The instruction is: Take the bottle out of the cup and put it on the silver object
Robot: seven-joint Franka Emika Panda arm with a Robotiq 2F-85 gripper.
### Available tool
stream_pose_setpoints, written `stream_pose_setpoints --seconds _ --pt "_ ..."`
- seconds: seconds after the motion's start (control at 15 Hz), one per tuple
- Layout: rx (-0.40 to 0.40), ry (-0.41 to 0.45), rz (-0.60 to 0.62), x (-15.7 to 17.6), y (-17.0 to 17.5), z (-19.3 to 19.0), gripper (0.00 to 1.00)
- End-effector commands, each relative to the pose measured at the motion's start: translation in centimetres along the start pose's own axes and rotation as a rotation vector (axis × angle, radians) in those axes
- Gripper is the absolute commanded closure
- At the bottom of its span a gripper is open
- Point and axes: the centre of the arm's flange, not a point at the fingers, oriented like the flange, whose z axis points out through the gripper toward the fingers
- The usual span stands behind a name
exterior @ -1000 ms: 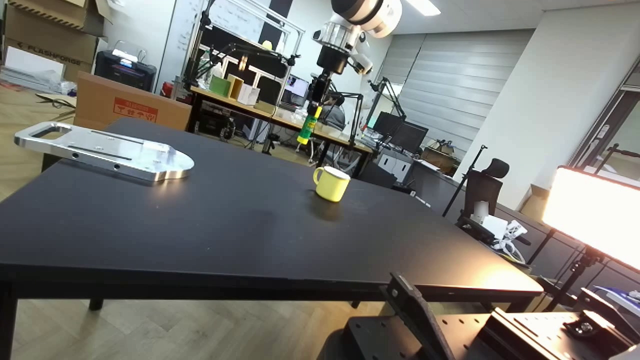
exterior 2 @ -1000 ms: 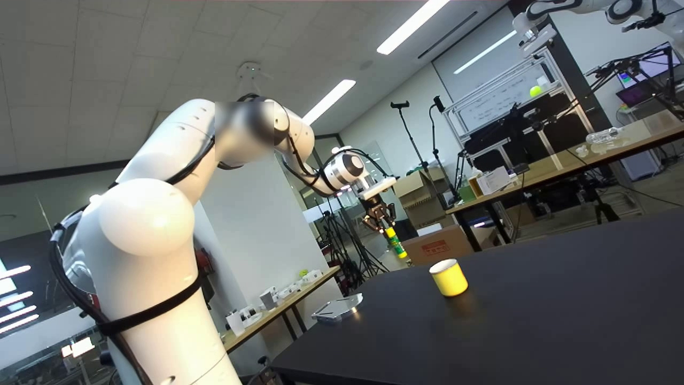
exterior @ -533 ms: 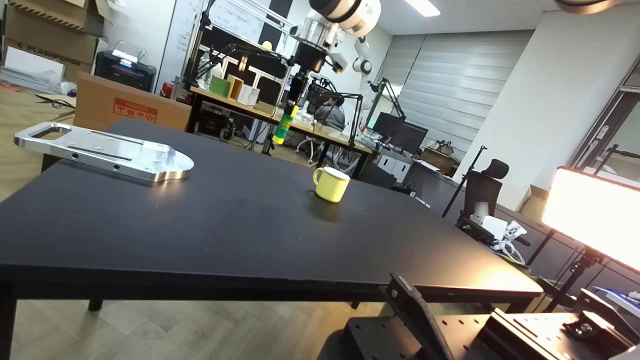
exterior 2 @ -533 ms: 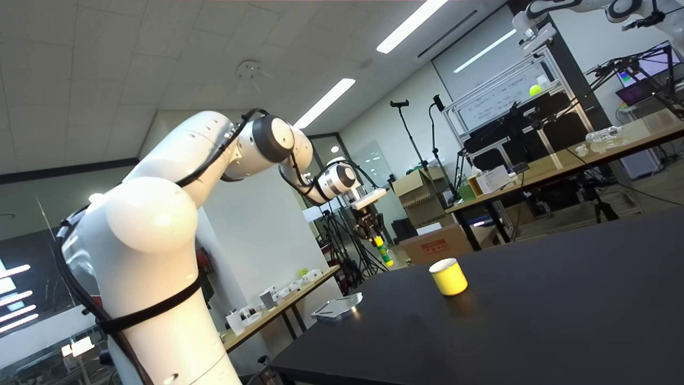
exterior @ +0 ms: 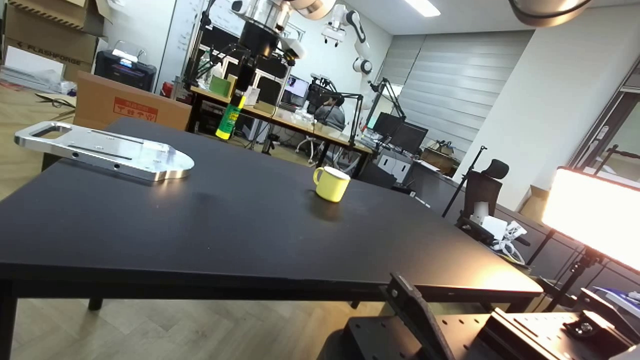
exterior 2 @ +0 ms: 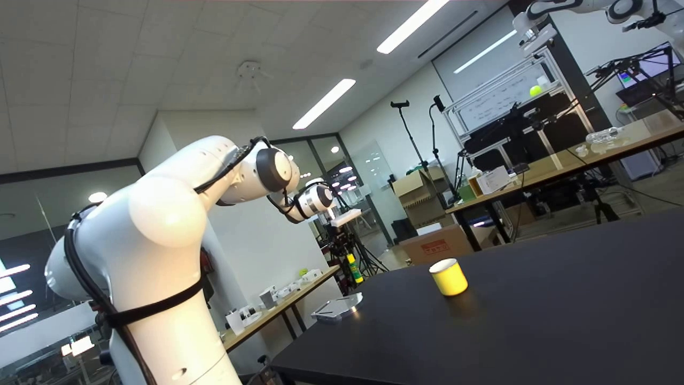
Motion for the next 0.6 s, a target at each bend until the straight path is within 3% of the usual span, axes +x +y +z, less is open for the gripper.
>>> stream_pose_setpoints --seconds 0.0,0.33,0.53 --pt "-0.007 0.001 -0.138 5.1 0.3 0.3 0.91" --pt "-0.074 0.005 -0.368 9.2 -1.4 2.4 0.91" --pt "-0.021 -0.008 -0.427 10.0 -1.4 3.5 0.91"
